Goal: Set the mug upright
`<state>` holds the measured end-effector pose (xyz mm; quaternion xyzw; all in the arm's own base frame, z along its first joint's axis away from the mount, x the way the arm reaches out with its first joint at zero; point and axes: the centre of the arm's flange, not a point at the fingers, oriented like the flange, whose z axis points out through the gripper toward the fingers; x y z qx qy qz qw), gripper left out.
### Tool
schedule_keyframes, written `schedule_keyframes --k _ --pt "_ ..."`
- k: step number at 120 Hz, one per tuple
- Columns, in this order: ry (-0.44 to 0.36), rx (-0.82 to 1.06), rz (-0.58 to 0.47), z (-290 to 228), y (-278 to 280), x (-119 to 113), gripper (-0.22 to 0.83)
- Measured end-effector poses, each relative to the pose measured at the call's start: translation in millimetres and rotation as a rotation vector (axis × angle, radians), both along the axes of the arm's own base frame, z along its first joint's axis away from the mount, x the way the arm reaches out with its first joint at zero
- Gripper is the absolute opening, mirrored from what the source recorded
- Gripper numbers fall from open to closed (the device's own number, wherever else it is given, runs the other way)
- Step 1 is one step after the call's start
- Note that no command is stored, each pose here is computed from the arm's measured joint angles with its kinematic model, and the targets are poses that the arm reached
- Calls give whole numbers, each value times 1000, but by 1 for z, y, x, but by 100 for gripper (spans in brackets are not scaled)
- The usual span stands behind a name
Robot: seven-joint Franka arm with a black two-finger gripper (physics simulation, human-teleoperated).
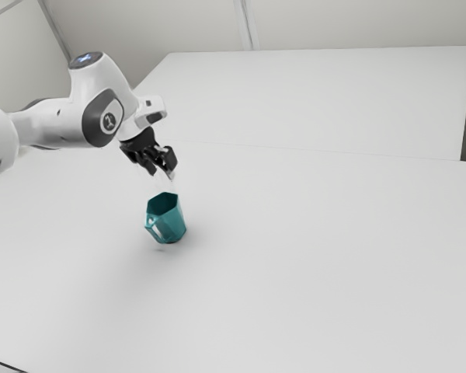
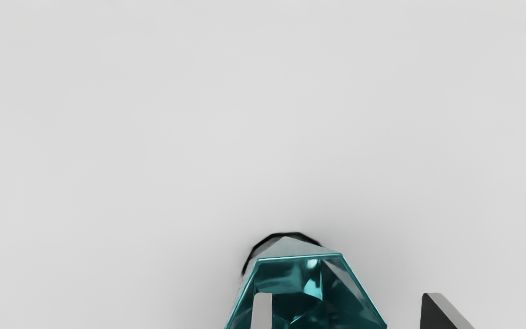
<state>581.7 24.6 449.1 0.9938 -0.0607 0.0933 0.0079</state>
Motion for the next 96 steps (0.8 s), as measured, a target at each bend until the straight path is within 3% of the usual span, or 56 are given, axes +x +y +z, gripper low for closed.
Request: schedule_keyframes --k 19,43,96 --pt "-66 44 -19 74 11 8 46" --pt "-91 113 -35 148 25 -1 54" --pt "-24 191 40 209 70 -29 59"
